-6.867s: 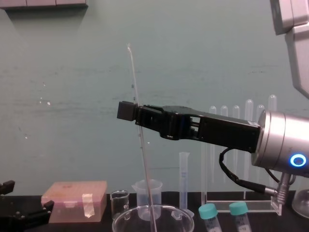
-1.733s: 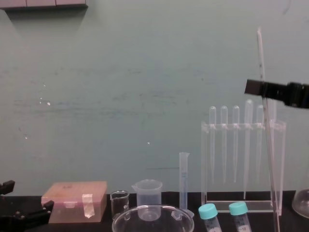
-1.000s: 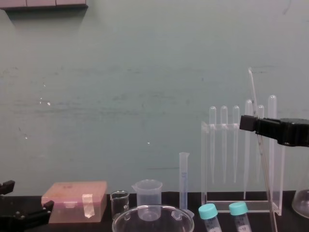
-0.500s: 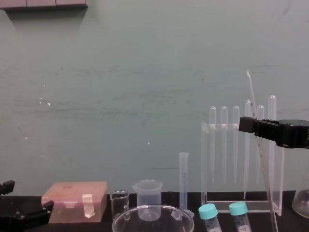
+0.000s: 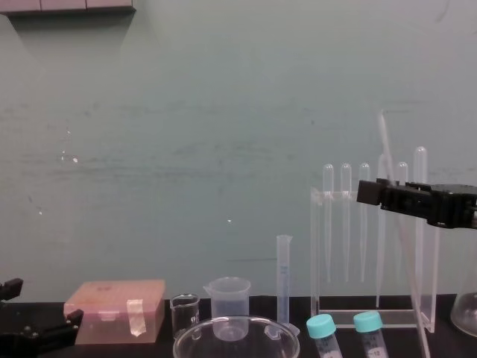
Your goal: Hold the thermometer with one hand and immerse one end into the beaker, then reinsert it into the test tube rack.
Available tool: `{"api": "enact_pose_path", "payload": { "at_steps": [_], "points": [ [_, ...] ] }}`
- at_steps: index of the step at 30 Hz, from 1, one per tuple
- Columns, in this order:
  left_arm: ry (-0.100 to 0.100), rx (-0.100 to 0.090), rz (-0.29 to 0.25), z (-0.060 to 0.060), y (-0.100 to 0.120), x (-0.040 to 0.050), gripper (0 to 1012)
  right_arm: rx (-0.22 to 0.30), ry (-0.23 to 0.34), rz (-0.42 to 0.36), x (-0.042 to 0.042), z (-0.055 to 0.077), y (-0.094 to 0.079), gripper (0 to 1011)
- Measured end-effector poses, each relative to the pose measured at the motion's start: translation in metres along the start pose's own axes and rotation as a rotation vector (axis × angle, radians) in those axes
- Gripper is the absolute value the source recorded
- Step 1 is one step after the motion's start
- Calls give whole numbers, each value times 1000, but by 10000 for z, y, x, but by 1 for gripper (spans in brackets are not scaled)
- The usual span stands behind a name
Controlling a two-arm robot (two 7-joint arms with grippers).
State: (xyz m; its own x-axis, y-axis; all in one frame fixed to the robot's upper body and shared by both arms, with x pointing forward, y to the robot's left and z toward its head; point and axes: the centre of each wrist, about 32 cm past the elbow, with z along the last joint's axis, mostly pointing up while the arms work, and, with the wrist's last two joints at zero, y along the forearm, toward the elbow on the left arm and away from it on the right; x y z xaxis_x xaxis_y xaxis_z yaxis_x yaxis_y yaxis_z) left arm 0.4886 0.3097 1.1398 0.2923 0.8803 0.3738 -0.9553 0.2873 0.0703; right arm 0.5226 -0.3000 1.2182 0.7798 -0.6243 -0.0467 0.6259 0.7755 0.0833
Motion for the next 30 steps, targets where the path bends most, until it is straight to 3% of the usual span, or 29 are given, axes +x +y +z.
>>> {"api": "enact_pose_path", "payload": {
  "at_steps": [1, 16, 18, 22, 26, 30],
  "points": [
    [0, 0, 0, 0, 0, 0, 1008, 0, 0, 0, 0, 0, 0, 517],
    [0, 0, 0, 0, 0, 0, 1008, 0, 1, 0, 0, 1, -1, 948],
    [0, 0, 0, 0, 0, 0, 1008, 0, 3, 0, 0, 2, 0, 998],
    [0, 0, 0, 0, 0, 0, 1008, 26, 4, -31, -14, 33, -7, 1003],
    [0, 0, 0, 0, 0, 0, 1008, 74, -37, -189, -25, 74, -97, 1003],
    [0, 0, 0, 0, 0, 0, 1008, 52, -108, -403, -42, 24, -211, 1003]
  ]
}}
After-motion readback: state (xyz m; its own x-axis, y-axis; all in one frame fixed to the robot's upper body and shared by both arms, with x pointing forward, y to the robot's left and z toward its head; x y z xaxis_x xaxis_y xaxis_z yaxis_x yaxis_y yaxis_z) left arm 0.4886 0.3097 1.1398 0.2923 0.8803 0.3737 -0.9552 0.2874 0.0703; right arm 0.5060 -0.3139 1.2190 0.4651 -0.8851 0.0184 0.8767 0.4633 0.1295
